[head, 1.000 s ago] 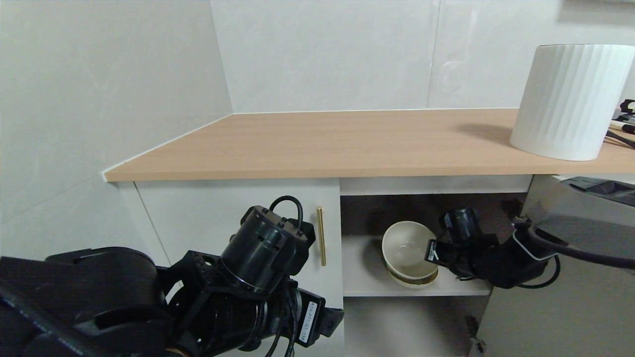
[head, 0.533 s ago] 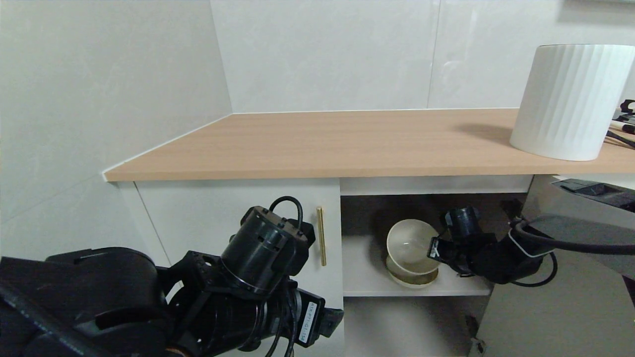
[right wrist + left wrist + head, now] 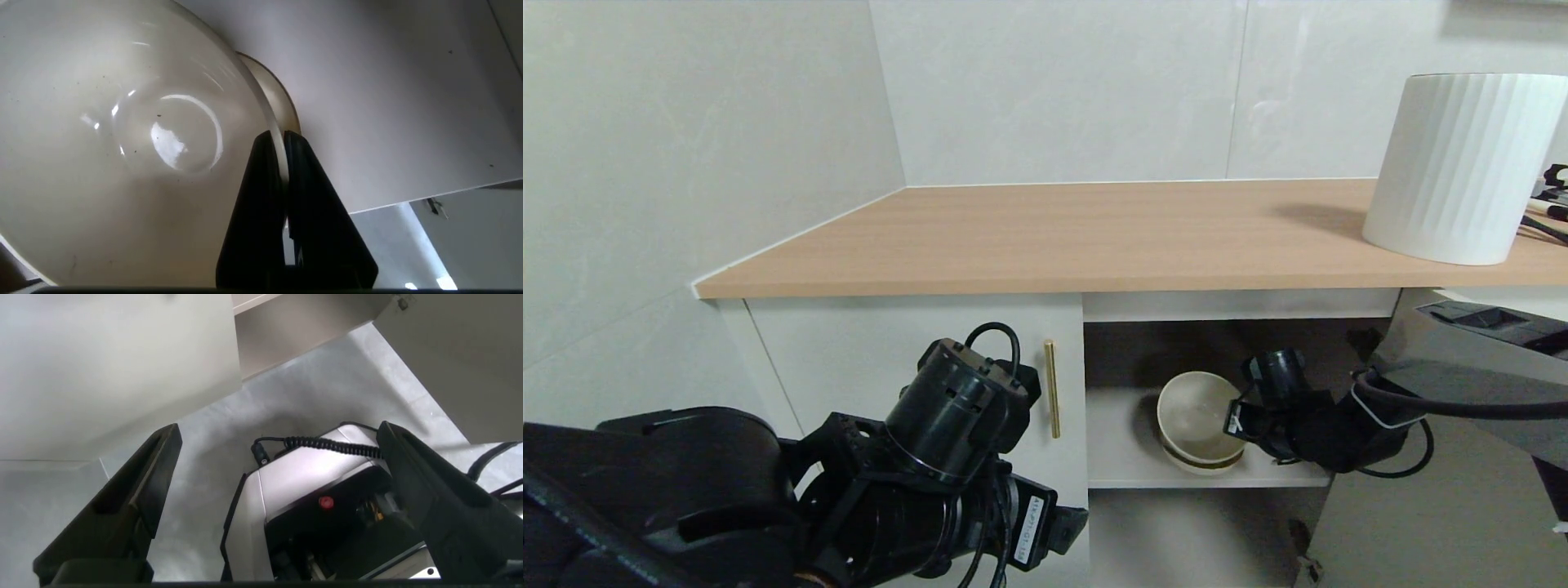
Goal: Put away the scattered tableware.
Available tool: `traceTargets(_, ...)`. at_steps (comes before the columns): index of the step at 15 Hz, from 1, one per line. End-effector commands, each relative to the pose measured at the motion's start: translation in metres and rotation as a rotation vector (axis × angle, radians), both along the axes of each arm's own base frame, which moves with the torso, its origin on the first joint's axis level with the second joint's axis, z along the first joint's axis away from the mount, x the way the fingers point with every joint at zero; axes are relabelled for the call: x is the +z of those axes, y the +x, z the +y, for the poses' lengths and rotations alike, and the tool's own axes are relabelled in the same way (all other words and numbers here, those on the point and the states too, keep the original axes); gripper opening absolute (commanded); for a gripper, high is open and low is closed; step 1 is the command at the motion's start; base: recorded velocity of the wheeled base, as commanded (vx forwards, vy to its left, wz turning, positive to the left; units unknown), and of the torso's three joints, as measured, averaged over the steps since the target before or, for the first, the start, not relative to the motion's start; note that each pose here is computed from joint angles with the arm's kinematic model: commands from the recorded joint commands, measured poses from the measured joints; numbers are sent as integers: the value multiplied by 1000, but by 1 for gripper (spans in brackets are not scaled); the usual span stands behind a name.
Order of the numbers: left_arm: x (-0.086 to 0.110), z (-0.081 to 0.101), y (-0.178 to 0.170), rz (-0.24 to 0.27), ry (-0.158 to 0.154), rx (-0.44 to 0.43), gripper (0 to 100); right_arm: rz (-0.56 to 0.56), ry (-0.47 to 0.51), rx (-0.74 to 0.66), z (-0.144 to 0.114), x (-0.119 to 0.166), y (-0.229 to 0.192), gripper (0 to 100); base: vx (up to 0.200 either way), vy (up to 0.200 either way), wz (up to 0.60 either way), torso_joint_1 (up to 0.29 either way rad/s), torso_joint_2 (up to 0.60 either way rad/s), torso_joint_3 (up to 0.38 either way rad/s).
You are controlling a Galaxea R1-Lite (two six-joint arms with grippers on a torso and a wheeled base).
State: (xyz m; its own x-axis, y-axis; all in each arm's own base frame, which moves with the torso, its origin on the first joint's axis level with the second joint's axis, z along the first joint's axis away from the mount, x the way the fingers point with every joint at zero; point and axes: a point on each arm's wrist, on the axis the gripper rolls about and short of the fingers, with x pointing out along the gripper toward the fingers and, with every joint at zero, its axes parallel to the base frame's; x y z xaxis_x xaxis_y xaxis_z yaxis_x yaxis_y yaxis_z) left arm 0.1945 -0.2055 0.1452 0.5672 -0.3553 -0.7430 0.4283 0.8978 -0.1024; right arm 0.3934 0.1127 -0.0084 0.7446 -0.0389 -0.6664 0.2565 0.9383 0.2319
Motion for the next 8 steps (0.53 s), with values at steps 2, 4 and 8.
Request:
traceTargets(2, 0, 0, 0, 0, 0, 0, 100, 7, -6, 5, 1, -3, 0, 0, 0, 0, 0, 0, 0, 0)
traceTargets(4, 1, 0, 0, -1, -1, 0, 100, 8, -10, 10, 1, -3, 0, 0, 0, 0, 0, 0, 0, 0)
traceTargets(8, 5, -1, 1, 8, -46, 37, 100, 36, -14, 24, 3, -3, -4, 100, 0, 0, 0, 0, 0, 0)
